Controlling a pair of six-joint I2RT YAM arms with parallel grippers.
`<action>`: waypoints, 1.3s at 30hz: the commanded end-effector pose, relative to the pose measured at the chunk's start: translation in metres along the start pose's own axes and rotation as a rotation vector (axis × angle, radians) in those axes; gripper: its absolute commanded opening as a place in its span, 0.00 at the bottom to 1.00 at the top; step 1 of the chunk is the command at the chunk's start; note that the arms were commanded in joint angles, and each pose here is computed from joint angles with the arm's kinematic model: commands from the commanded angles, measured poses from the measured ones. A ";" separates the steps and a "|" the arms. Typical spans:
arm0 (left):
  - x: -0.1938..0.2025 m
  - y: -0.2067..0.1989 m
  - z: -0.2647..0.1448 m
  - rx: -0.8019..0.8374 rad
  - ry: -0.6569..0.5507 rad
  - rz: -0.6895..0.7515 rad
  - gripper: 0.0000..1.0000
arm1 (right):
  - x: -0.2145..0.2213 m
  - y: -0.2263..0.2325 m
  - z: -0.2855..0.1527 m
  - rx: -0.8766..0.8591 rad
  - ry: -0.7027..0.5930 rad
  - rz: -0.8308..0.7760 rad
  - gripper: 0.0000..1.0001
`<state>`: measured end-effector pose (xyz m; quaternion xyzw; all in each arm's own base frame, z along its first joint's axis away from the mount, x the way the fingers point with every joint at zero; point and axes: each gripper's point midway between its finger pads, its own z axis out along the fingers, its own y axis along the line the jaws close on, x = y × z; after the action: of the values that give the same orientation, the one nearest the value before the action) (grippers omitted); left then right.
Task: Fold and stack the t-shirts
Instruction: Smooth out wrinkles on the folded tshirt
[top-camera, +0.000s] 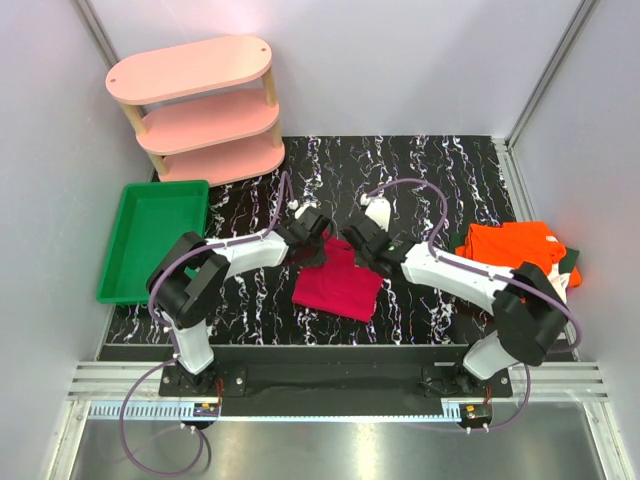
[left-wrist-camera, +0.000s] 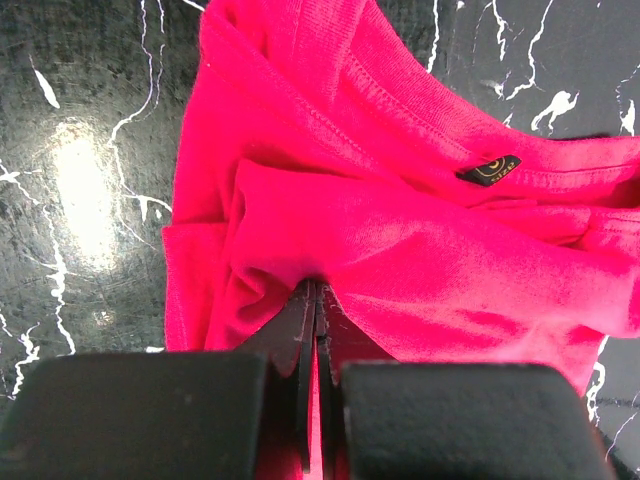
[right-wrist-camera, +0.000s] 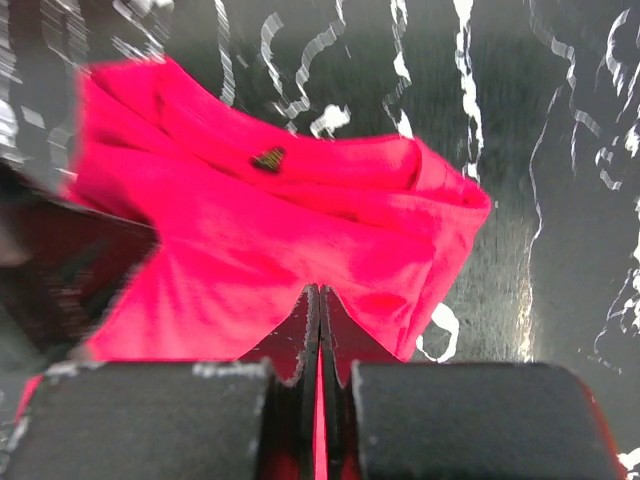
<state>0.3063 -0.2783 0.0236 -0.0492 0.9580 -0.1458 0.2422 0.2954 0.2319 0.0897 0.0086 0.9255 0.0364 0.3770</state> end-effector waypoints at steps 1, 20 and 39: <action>0.006 -0.004 0.000 -0.003 0.012 0.021 0.00 | -0.042 0.017 -0.027 -0.074 -0.101 0.012 0.00; 0.011 -0.008 -0.005 -0.004 0.013 0.046 0.00 | 0.023 0.019 0.008 -0.057 0.098 0.020 0.00; 0.030 0.001 -0.016 -0.019 0.027 0.053 0.01 | 0.025 -0.042 0.075 0.148 0.156 0.053 0.00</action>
<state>0.2846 -0.2877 0.0244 -0.0248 0.9595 -0.1453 0.2401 0.3157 0.2082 0.0215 0.0607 0.9518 0.0057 0.3007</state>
